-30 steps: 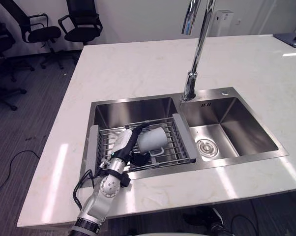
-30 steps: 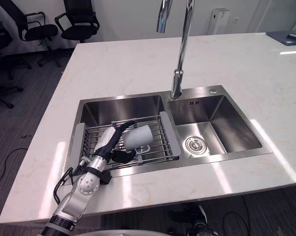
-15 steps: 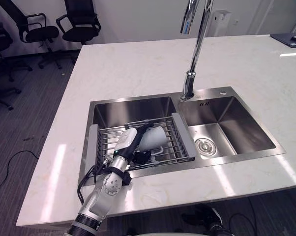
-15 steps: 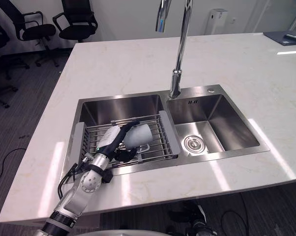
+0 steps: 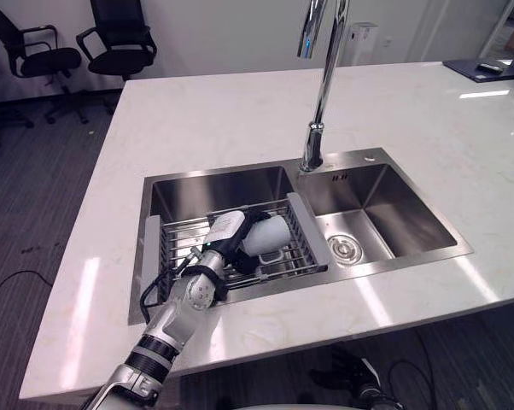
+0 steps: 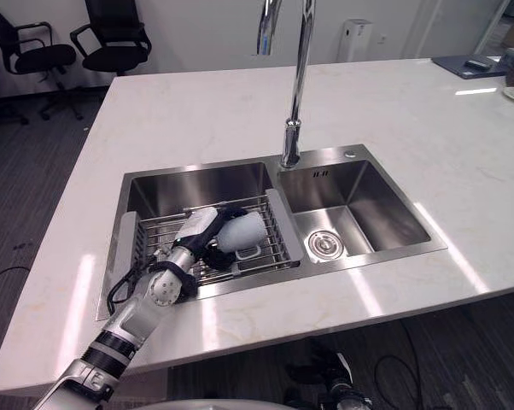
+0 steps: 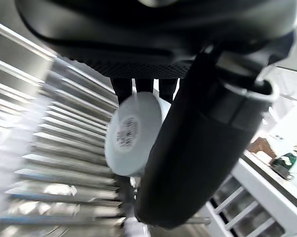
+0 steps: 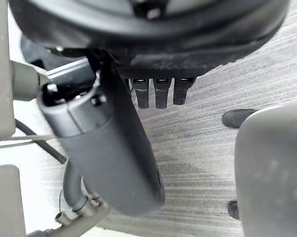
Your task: Walk over to the sink, pick up the cup, carry it to the dishwasher, place the cup inside the dishwasher, then close the dishwasher door
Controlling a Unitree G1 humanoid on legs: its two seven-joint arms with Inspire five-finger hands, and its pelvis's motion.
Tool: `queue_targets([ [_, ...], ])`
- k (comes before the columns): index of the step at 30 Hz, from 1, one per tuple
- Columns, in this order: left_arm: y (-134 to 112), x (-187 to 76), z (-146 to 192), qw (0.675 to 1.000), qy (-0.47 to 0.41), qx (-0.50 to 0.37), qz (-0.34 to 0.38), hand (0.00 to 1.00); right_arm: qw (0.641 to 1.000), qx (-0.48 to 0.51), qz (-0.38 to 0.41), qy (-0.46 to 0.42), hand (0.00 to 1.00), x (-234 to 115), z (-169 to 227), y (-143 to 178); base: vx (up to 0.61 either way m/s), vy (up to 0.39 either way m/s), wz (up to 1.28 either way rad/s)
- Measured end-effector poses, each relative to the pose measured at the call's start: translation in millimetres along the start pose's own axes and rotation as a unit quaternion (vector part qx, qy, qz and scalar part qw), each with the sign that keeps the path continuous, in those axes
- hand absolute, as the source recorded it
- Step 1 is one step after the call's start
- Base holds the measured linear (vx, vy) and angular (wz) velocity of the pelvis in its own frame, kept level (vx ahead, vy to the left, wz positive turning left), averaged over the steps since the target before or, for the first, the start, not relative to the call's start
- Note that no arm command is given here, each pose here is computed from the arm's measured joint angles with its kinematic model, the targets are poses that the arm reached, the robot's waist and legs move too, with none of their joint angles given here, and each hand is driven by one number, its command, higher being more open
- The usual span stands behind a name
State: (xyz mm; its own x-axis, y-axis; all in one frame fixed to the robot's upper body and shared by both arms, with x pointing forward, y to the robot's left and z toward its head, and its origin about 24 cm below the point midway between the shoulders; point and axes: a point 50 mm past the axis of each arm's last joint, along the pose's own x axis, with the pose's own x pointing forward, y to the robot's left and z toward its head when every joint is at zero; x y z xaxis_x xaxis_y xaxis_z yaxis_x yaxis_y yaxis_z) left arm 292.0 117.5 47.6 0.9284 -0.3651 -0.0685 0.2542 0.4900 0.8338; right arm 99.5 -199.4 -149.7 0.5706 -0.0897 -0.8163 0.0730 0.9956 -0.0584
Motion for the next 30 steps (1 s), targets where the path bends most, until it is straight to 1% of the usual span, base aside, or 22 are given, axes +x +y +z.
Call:
queue_targets([
  [5,7.0,1.5,-6.8,1.0,0.008,-0.012,0.0,0.3,1.0,0.001,0.002,0.002,0.9,0.0,-0.6,0.8,0.01,-0.002,0.0],
  [8,6.9,1.2,-7.7,1.0,0.009,-0.015,-0.001,0.3,1.0,0.001,0.001,0.002,0.9,-0.1,-0.8,0.7,-0.04,-0.008,0.0],
  [13,5.8,0.3,-8.7,0.999,0.011,-0.046,0.0,0.3,1.0,0.002,0.0,0.002,0.9,-0.3,-1.2,0.0,-0.06,-0.016,0.0],
  [20,2.8,-12.3,-6.3,0.992,0.007,-0.126,0.024,0.3,1.0,0.005,-0.001,0.004,0.9,-0.6,-2.1,-0.3,0.0,0.0,0.0],
  [26,13.1,-24.4,-1.8,0.975,-0.002,-0.204,0.091,0.3,1.0,0.013,-0.008,0.006,0.9,-1.6,-4.3,-2.9,-0.01,-0.003,0.0],
  [30,17.8,-43.0,-1.1,0.95,-0.011,-0.282,0.136,0.3,1.0,0.021,-0.018,0.012,0.9,-3.5,-8.5,-7.4,-0.04,-0.011,-0.01],
])
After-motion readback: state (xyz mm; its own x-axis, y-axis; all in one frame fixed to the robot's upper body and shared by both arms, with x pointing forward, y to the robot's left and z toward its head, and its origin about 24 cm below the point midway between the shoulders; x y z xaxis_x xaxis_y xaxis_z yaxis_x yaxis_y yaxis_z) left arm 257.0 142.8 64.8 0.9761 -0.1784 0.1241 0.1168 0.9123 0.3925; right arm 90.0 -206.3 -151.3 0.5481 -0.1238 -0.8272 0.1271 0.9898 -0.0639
